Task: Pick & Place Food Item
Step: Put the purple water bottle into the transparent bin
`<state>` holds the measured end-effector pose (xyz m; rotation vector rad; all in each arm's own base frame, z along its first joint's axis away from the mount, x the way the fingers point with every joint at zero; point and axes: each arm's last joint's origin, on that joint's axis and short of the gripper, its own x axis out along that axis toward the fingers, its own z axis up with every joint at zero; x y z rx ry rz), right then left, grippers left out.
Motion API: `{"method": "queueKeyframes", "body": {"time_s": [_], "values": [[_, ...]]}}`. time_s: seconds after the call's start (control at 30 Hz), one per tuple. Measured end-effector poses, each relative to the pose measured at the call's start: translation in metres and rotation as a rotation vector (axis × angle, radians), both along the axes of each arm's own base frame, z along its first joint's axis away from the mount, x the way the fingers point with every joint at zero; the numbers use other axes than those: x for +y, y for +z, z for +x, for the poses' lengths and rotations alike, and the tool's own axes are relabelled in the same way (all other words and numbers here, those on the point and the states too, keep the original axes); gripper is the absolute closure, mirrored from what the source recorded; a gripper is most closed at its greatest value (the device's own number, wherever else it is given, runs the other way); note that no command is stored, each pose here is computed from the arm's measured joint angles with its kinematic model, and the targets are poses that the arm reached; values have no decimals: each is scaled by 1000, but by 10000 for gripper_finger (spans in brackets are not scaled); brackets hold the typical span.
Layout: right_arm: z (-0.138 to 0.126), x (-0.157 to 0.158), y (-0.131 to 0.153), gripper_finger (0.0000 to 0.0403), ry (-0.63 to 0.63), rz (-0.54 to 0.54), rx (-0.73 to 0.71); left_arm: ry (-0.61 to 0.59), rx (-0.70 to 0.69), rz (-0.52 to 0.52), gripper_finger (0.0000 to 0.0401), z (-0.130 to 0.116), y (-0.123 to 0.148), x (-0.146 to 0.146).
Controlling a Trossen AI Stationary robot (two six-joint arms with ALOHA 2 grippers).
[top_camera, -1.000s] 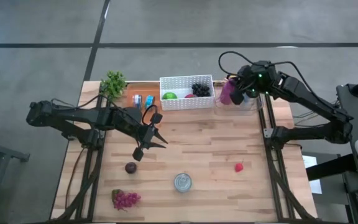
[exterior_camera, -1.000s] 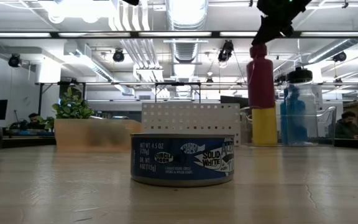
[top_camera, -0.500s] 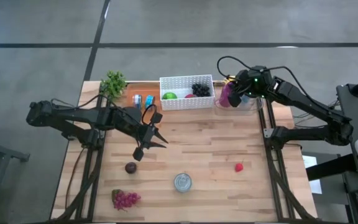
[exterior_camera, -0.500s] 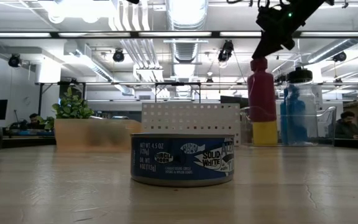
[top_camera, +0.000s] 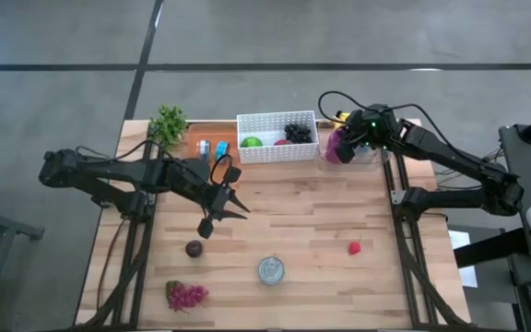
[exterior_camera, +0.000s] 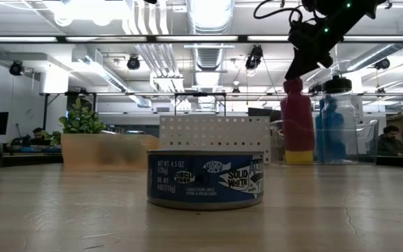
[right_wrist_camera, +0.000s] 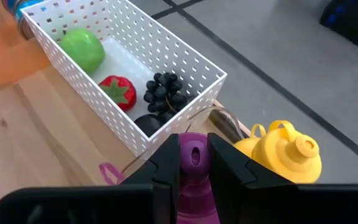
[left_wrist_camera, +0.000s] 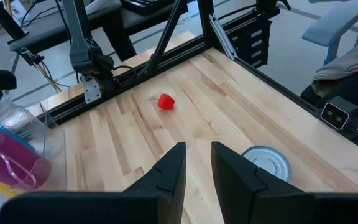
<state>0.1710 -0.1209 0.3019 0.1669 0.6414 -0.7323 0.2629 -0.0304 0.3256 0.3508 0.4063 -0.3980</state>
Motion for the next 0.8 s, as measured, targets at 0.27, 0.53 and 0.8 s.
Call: {"method": "queueKeyframes", "body": {"time_s": [0.27,0.53,0.8], "values": [[-2,-1,-14,349,-13,21,29,0,-4,0,322,0,0,0],[-2,-1,-18,343,-11,20,26,-1,-4,0,322,0,0,0],[-2,-1,-17,304,-13,23,23,-1,-8,0,322,0,1,0]]}}
